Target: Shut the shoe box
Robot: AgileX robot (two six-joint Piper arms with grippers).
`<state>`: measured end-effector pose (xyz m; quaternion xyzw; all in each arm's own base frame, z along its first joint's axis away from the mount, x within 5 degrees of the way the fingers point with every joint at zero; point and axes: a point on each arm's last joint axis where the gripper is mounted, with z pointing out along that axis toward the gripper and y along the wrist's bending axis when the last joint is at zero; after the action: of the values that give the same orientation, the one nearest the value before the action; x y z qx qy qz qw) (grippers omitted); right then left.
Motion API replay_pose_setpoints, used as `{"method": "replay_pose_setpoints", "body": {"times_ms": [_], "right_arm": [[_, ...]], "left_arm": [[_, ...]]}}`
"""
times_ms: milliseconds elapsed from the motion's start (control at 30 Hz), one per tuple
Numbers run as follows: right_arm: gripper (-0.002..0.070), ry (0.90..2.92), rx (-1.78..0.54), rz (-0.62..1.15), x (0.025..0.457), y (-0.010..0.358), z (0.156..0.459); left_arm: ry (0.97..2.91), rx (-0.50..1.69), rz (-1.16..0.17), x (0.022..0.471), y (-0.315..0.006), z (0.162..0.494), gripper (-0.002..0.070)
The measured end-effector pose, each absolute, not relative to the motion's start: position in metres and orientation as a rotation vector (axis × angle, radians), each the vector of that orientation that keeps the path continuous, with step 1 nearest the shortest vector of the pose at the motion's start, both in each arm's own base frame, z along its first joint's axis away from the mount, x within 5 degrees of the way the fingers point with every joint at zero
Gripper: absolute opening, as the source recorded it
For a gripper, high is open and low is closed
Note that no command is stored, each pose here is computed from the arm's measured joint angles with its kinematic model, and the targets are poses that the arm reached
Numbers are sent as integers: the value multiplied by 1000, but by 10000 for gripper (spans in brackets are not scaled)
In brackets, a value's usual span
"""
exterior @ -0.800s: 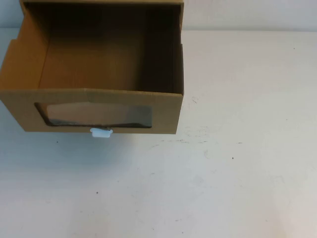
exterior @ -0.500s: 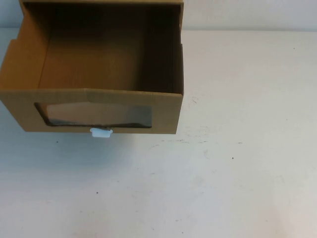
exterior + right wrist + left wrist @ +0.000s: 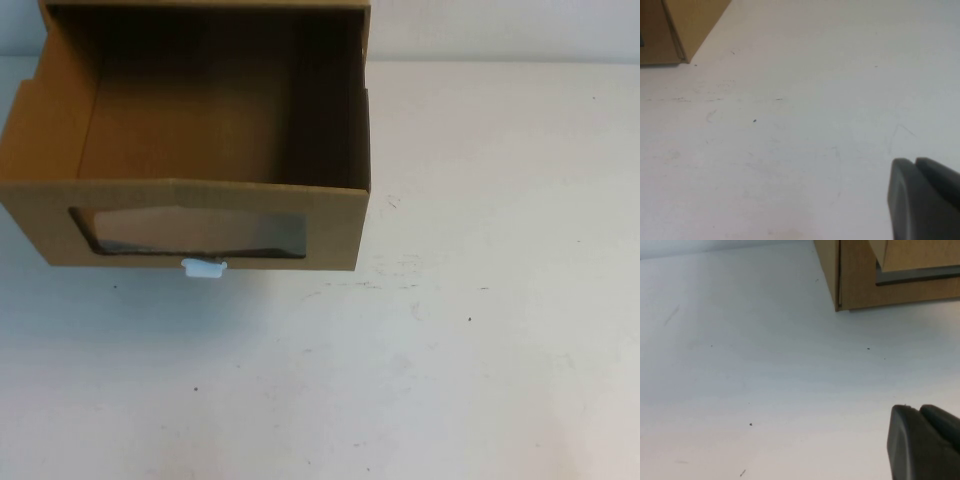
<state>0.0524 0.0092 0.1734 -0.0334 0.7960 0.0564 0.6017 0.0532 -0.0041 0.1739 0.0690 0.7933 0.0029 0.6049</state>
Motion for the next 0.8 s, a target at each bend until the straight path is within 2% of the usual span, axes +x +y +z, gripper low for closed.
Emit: {"method": "replay_pose_setpoints", "body": {"times_ms": [533, 600, 800], "right_arm": [[-11, 1844, -77, 131, 52, 9, 173], [-11, 1844, -77, 131, 52, 9, 173], [-11, 1844, -77, 131, 52, 9, 173]], "left_arm": [[1830, 144, -11, 53, -5, 174, -2], [1812, 82, -75, 54, -6, 177, -2], [1669, -222, -389, 56, -8, 189, -2]]}}
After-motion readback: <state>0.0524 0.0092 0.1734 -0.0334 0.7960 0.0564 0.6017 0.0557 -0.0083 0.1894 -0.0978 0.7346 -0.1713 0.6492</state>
